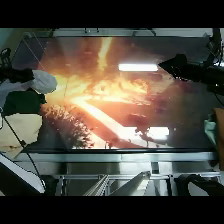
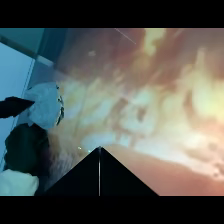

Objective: Fold the shirts.

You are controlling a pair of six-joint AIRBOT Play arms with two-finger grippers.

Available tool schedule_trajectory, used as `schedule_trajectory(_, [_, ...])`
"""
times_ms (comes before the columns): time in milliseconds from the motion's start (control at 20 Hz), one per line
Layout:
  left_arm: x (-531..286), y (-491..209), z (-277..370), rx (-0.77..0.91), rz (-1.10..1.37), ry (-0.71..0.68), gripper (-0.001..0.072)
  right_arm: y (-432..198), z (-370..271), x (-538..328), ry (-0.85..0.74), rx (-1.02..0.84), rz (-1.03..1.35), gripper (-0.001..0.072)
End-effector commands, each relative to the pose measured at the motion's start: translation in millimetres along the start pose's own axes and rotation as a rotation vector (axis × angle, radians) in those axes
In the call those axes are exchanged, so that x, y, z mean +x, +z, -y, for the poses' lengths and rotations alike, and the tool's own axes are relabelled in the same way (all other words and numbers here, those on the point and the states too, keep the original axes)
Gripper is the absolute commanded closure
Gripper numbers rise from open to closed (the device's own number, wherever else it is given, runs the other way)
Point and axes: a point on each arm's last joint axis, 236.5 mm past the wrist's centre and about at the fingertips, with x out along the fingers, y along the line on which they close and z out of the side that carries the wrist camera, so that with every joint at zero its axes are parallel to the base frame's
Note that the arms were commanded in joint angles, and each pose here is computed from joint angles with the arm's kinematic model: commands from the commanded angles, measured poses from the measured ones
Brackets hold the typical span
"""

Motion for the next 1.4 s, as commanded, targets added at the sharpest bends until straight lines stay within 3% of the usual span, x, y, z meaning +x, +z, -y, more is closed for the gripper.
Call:
schedule_trajectory(0, [-42.2,14.2,109.1,0.102,-0.008,-0.257,0.0690,-0.3,-0.2,0.2,0.000,-0.001,-0.001,0.0695])
schedule_trajectory(100, [-92.7,16.0,194.8,0.161,0.051,-0.482,0.0690,-0.4,-0.3,0.2,0.000,-0.001,-0.002,0.0695])
schedule_trajectory(250, [-159.8,-32.9,294.1,0.265,-0.053,-0.730,0.0690,-18.3,-6.9,-0.9,0.030,-0.004,-0.078,0.0694])
schedule_trajectory(500, [-201.2,-134.6,393.4,0.429,-0.253,-0.878,0.0689,-61.0,-23.0,-10.9,0.107,-0.020,-0.264,0.0693])
schedule_trajectory(550, [-202.3,-148.5,404.3,0.444,-0.275,-0.890,0.0636,-69.1,-26.5,-13.6,0.122,-0.020,-0.300,0.0686])
schedule_trajectory(600, [-201.4,-159.3,412.0,0.451,-0.294,-0.898,0.0395,-76.6,-29.8,-16.5,0.137,-0.020,-0.333,0.0684])
schedule_trajectory(650, [-198.5,-167.8,416.2,0.451,-0.314,-0.902,0.0359,-82.6,-31.3,-18.9,0.145,-0.022,-0.360,0.0567])
schedule_trajectory(700, [-195.4,-174.9,417.1,0.437,-0.340,-0.903,0.0359,-87.6,-31.5,-20.9,0.147,-0.025,-0.383,0.0357])
schedule_trajectory(750, [-192.7,-180.3,415.9,0.408,-0.369,-0.899,0.0359,-92.9,-30.1,-22.8,0.143,-0.033,-0.406,0.0285])
schedule_trajectory(1000, [-176.4,-209.8,387.3,0.293,-0.518,-0.879,0.0340,-120.5,12.1,-17.8,0.033,-0.059,-0.536,0.0288])
schedule_trajectory(1050, [-168.1,-220.0,378.6,0.262,-0.554,-0.863,0.0094,-129.4,33.6,-14.8,-0.021,-0.065,-0.581,0.0291])
schedule_trajectory(1100, [-156.3,-232.4,368.9,0.232,-0.594,-0.819,-0.0013,-137.5,52.1,-11.4,-0.060,-0.058,-0.621,0.0310])
schedule_trajectory(1150, [-143.1,-244.8,355.9,0.229,-0.623,-0.764,-0.0013,-145.2,67.7,-6.5,-0.084,-0.040,-0.655,0.0380])
schedule_trajectory(1350, [-94.2,-277.8,313.7,0.203,-0.646,-0.581,-0.0012,-169.0,125.6,27.8,-0.145,0.077,-0.706,0.0367])
